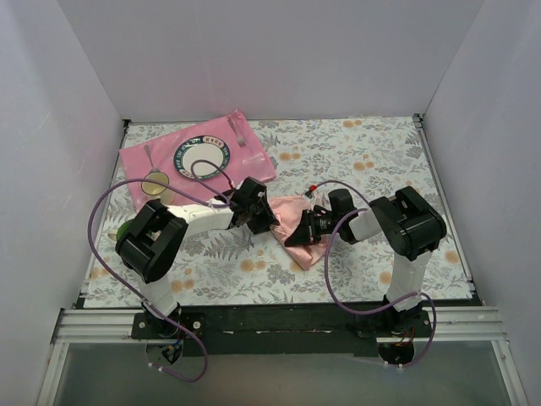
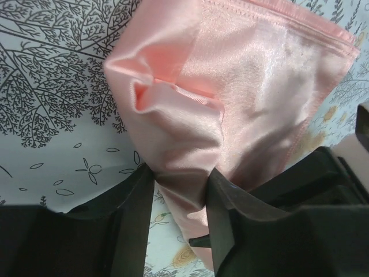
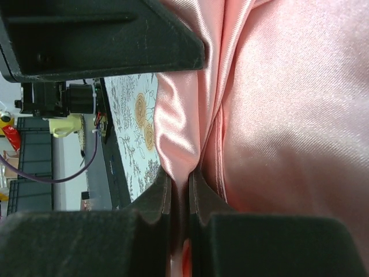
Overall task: Fold the napkin, place the utensils inside, and roll it up
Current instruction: Roll the napkin with the utensil
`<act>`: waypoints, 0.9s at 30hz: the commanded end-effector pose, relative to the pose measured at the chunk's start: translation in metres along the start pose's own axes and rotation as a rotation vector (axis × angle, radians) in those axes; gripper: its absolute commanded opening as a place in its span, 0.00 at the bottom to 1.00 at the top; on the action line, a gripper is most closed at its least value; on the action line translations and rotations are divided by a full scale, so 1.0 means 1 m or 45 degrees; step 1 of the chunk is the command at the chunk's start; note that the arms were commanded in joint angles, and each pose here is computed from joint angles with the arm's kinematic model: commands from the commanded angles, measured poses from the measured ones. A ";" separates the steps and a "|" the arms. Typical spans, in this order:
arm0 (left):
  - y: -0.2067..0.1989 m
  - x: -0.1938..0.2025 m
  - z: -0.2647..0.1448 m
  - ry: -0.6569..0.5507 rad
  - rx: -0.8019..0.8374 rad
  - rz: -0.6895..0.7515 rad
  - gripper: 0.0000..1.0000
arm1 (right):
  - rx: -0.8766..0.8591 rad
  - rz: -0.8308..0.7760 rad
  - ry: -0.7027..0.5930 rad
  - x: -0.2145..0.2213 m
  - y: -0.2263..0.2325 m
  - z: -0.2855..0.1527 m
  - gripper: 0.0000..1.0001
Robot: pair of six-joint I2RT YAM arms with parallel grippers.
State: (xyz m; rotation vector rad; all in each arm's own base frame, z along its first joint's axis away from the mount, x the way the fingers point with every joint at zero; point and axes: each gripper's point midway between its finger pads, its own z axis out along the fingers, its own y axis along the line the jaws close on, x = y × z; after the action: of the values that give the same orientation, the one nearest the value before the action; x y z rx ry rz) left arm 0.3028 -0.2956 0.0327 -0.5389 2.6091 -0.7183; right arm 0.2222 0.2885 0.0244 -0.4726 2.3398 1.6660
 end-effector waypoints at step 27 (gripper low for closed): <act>0.026 0.021 0.007 0.143 -0.182 0.052 0.00 | 1.278 -0.935 -0.008 -0.024 0.031 -0.032 0.69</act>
State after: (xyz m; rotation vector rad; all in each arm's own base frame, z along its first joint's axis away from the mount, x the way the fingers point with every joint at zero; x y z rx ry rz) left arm 0.3058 -0.3003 0.0311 -0.4947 2.6567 -0.6588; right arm 0.2216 0.2835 0.0713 -0.9625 2.2961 0.4162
